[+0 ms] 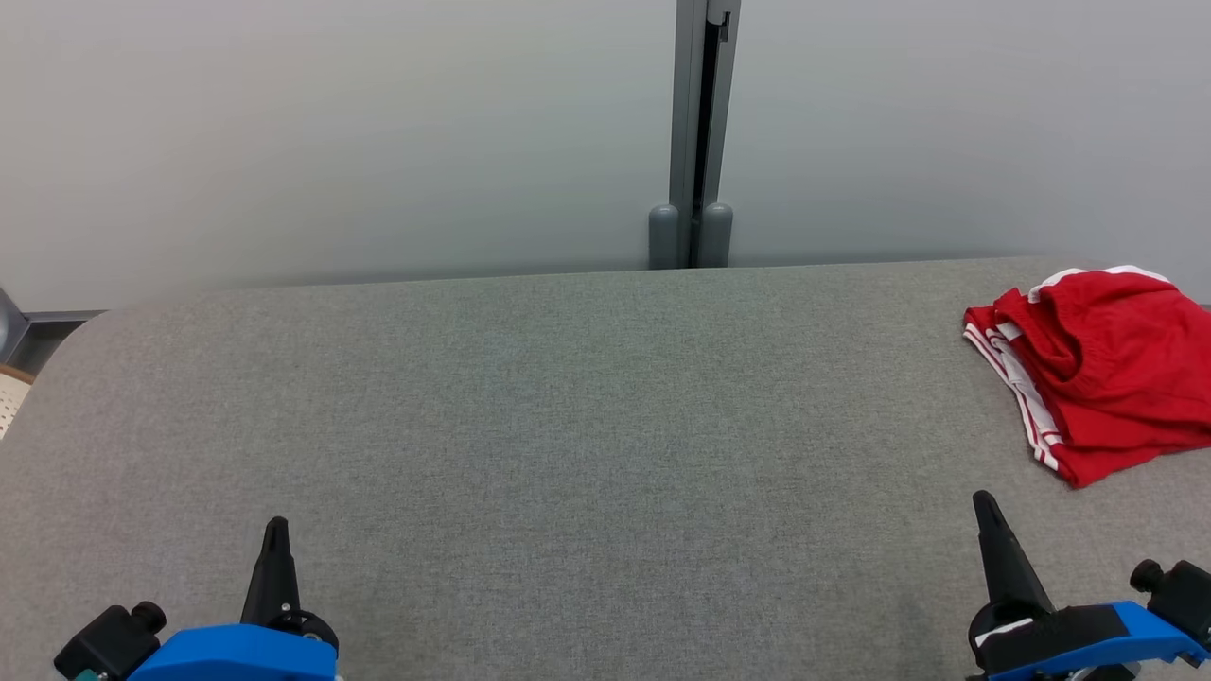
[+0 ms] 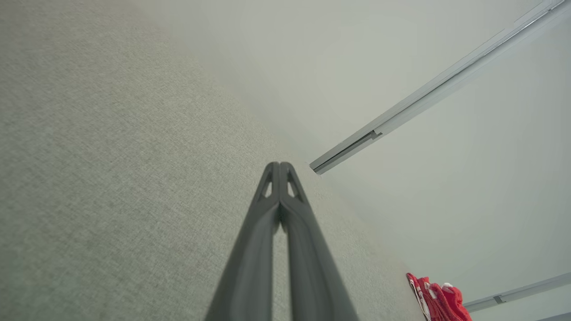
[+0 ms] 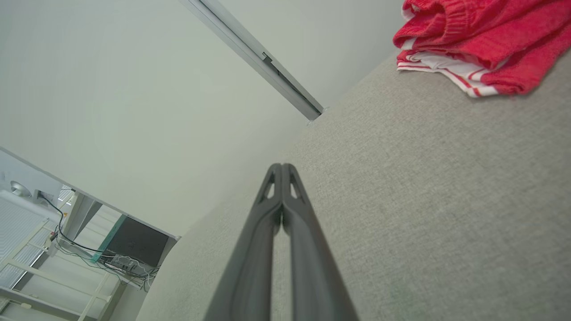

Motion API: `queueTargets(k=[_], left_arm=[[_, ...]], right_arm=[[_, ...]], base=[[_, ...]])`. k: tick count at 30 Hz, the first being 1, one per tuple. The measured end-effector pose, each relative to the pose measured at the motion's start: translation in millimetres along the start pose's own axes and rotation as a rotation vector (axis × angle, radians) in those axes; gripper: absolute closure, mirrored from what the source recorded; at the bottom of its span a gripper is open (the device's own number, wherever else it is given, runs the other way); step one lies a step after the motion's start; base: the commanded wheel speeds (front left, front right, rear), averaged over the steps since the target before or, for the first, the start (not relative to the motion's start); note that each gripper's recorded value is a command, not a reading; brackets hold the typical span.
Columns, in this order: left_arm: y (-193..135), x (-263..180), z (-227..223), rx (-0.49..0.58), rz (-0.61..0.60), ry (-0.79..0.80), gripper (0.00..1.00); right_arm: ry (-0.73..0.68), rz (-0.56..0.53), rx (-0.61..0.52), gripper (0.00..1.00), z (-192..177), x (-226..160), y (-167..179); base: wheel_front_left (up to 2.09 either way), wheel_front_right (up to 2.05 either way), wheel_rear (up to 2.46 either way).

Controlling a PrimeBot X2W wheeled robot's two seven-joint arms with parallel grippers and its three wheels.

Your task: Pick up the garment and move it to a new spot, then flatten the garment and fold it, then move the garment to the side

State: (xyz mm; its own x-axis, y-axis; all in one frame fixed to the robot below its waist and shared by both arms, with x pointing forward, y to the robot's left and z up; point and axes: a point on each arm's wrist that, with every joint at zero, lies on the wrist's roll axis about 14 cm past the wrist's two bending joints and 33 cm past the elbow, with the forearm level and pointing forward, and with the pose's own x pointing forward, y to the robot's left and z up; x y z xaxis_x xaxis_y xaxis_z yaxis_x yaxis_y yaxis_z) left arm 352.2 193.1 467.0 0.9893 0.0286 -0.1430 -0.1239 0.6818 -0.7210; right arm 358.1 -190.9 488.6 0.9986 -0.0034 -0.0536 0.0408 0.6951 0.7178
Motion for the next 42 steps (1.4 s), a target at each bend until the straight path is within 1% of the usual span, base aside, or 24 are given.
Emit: queueTargets(k=[20, 42], left_arm=[[-7, 10, 8, -0.236, -0.021, 0.000, 1.00], [-14, 18, 16, -0.448, -0.057, -0.005, 1.00]], right_arm=[[-0.003, -0.003, 0.237, 1.00, 5, 8, 0], [-0.007, 0.007, 0.453, 1.00, 10, 16, 2]], base=[[0.00, 0.00, 0.00], [0.00, 0.00, 0.00]])
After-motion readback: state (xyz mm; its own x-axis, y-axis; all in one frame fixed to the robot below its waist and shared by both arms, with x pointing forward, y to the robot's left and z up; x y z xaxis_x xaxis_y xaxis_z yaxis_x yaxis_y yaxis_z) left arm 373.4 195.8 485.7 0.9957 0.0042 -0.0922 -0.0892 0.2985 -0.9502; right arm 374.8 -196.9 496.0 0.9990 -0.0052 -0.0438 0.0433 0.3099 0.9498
